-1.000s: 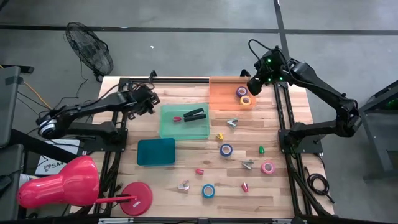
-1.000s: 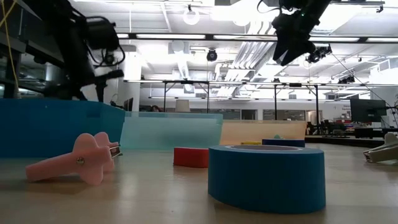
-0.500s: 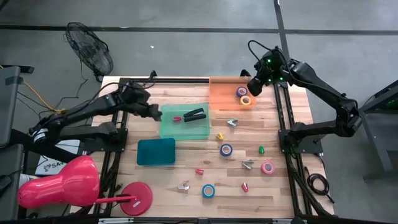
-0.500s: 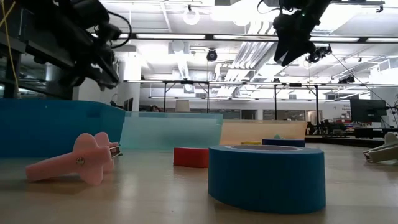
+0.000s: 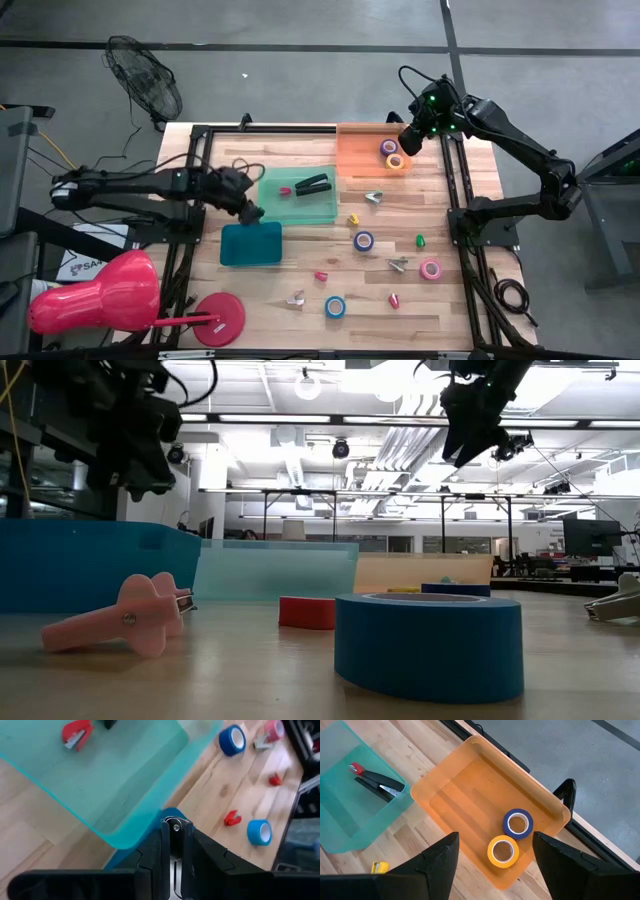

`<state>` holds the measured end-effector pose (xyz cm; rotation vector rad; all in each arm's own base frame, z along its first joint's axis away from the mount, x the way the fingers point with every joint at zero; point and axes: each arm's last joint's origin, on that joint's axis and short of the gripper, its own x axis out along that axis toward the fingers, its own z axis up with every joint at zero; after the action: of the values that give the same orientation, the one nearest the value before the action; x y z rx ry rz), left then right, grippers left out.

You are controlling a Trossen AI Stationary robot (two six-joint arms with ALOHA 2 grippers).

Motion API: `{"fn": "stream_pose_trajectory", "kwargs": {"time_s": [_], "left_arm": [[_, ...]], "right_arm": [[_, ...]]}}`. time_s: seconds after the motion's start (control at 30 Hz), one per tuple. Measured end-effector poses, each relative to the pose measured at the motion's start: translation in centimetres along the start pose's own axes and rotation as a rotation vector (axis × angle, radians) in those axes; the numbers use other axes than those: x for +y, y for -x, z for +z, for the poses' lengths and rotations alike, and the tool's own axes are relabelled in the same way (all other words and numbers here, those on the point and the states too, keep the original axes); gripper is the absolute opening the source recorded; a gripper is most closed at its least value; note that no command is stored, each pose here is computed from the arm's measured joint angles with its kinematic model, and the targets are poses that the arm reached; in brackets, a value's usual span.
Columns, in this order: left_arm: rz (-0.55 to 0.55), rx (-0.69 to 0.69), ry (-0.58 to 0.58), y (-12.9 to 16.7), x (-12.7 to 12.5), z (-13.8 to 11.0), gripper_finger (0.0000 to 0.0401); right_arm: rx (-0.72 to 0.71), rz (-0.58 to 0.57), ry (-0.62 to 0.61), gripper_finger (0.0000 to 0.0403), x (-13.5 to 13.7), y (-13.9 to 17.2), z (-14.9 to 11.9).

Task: Pick and place Stapler, Stapler remover, tape
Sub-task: Put the black staple remover in the blue bin

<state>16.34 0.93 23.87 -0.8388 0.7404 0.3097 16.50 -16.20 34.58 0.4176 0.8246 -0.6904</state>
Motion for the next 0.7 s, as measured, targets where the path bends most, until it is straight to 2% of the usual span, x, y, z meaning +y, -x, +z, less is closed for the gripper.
{"fn": "stream_pose_trajectory", "kwargs": {"time_s": [0.1,0.27,0.43,0.57,0.7], "left_arm": [[0.011,0.012,-0.042,-0.3,-0.9,-1.0,0.0076],[0.024,0.117,-0.114,-1.9,-2.1,-2.7,0.0076],[0.095,0.221,-0.186,-4.0,-2.8,-4.2,0.0076],[0.131,0.258,-0.268,-5.3,-3.9,-4.4,0.0076],[0.231,0.289,-0.369,-6.5,-4.1,-4.6,0.0076]], "right_arm": [[0.002,0.0,0.0,0.0245,0.0,0.0,0.0],[0.004,0.0,-0.001,0.0245,0.0,0.0,0.0],[0.004,0.001,-0.011,0.0245,0.0,0.0,0.0],[0.004,0.001,-0.024,0.0245,0.0,0.0,0.0],[0.003,0.001,-0.026,0.0245,0.0,0.0,0.0]]}}
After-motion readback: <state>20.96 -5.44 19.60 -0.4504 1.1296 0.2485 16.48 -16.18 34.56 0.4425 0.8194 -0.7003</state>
